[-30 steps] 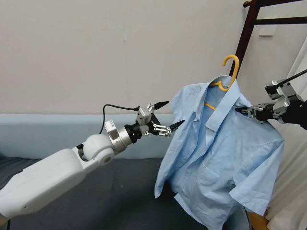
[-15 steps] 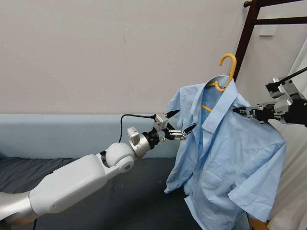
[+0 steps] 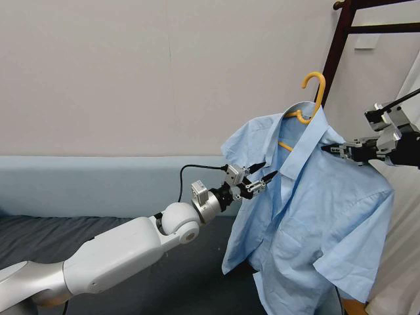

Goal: Pick up the clothes from the sofa and hang them on the clothes hanger.

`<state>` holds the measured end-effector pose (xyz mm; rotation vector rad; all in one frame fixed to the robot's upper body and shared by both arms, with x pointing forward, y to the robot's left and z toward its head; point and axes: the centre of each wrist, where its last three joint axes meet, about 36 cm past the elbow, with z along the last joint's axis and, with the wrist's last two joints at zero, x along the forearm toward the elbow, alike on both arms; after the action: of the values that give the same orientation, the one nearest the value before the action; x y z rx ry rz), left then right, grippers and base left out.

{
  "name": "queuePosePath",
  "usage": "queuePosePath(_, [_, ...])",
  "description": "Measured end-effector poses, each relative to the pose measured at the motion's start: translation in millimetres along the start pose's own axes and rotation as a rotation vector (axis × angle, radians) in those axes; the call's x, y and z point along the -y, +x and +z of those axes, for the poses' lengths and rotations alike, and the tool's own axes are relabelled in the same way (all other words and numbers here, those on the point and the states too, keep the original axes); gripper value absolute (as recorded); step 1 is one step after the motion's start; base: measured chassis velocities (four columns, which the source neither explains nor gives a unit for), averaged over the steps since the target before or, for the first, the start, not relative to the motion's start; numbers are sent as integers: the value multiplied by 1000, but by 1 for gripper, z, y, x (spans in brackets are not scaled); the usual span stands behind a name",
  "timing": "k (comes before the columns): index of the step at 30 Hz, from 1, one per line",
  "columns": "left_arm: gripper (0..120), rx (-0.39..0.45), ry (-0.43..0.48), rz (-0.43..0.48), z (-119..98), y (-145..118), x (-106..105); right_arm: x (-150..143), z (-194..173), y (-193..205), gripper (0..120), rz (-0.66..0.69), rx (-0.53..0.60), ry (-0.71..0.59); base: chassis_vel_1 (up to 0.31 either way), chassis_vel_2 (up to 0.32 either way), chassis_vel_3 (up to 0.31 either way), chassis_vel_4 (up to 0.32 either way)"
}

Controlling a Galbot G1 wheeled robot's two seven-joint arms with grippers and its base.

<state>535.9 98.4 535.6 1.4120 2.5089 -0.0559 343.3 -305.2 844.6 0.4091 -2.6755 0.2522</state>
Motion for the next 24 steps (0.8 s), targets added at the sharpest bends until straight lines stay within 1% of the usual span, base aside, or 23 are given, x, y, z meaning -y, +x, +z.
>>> queuePosePath(2, [16,0,5,0,1,-3,2,0,0,0,8,0,0,0,0,0,0,0])
queuePosePath(3, [16,0,5,0,1,-3,2,0,0,0,8,0,0,0,0,0,0,0])
queuePosePath(6, [2,3,12,1,1,-6,5,0,0,0,8,0,0,-2,0,0,0,0])
queuePosePath(8, [0,0,15,-4,1,-7,6,1,1,-1,8,0,-2,-4,0,0,0,0])
queuePosePath(11, [0,1,18,-4,-1,-7,7,0,2,-1,8,5,-1,-2,0,0,0,0])
queuePosePath(13, [0,9,26,-2,-11,-6,11,2,3,-3,8,45,10,18,0,0,0,0])
queuePosePath(15, [0,12,27,-6,-15,-6,12,3,3,-4,8,59,15,24,0,0,0,0])
queuePosePath(16, [0,23,28,-20,-24,-6,14,8,2,-6,8,83,21,30,0,0,0,0])
queuePosePath(17, [0,28,31,-26,-28,-7,15,10,1,-6,8,91,23,31,0,0,0,0])
queuePosePath(19, [0,35,65,-46,-50,-8,22,14,0,-9,8,117,25,26,0,0,0,0])
queuePosePath(20, [0,35,65,-46,-50,-8,22,14,0,-9,8,117,25,26,0,0,0,0])
queuePosePath(22, [0,32,79,-53,-64,-6,26,19,-2,-10,8,138,29,17,0,0,0,0])
queuePosePath(24, [0,24,85,-59,-69,-5,26,23,-3,-11,8,150,30,9,0,0,0,0])
